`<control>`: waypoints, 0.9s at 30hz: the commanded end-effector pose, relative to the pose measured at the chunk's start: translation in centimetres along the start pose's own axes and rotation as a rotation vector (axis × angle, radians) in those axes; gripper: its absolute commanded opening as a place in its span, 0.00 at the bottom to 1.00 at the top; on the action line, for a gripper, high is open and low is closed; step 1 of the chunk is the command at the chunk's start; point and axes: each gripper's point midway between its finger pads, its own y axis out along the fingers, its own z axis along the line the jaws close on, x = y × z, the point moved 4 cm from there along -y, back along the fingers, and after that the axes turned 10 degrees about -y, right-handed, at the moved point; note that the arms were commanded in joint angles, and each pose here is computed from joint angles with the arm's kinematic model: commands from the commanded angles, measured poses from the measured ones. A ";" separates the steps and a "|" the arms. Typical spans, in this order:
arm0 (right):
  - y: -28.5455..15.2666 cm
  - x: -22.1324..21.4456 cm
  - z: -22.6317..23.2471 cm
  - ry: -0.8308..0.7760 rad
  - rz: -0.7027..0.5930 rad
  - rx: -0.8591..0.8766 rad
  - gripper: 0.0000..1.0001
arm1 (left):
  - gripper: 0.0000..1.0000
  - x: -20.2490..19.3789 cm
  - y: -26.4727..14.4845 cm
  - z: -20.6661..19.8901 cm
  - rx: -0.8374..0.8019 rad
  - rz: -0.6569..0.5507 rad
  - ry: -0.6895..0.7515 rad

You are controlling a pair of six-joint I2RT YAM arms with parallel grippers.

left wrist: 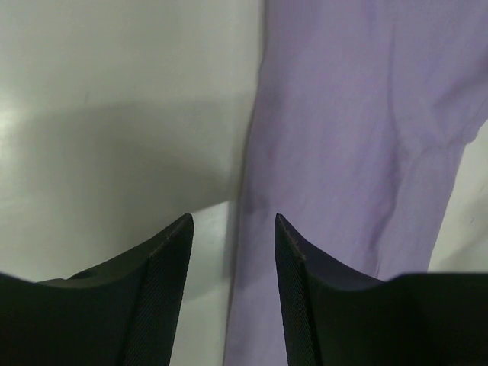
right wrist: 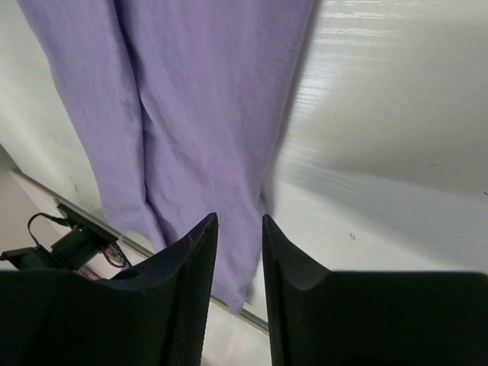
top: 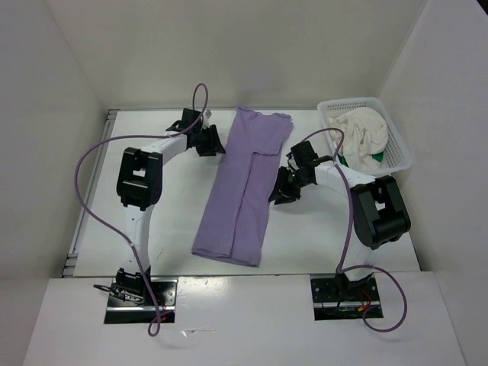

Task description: Fold and stack the t-shirts

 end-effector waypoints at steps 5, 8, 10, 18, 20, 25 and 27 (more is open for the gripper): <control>-1.7 1.8 1.2 -0.031 -0.078 0.051 0.36 | 0.37 1.0 4.3 -2.9 -0.124 0.018 0.044; -1.6 2.0 1.2 -0.031 -0.077 0.051 0.36 | 0.13 1.6 4.8 -3.0 -0.126 -0.019 0.019; -1.6 2.4 0.9 -0.023 -0.080 0.048 0.36 | 0.04 2.6 4.3 -3.1 -0.089 -0.071 0.005; -0.9 2.7 0.3 -0.044 -0.063 0.045 0.36 | 0.00 7.2 -2.4 1.1 0.024 -0.275 -0.149; -0.9 2.7 0.4 -0.044 -0.059 0.055 0.36 | 0.00 6.5 -2.5 1.8 0.052 -0.273 -0.167; -0.6 1.8 0.3 -0.027 -0.033 0.076 0.36 | 0.56 4.5 -4.3 1.7 0.005 -0.251 -0.190; -0.6 0.8 0.4 -0.027 -0.032 0.082 0.36 | 0.71 2.3 -6.1 2.1 0.020 -0.233 -0.187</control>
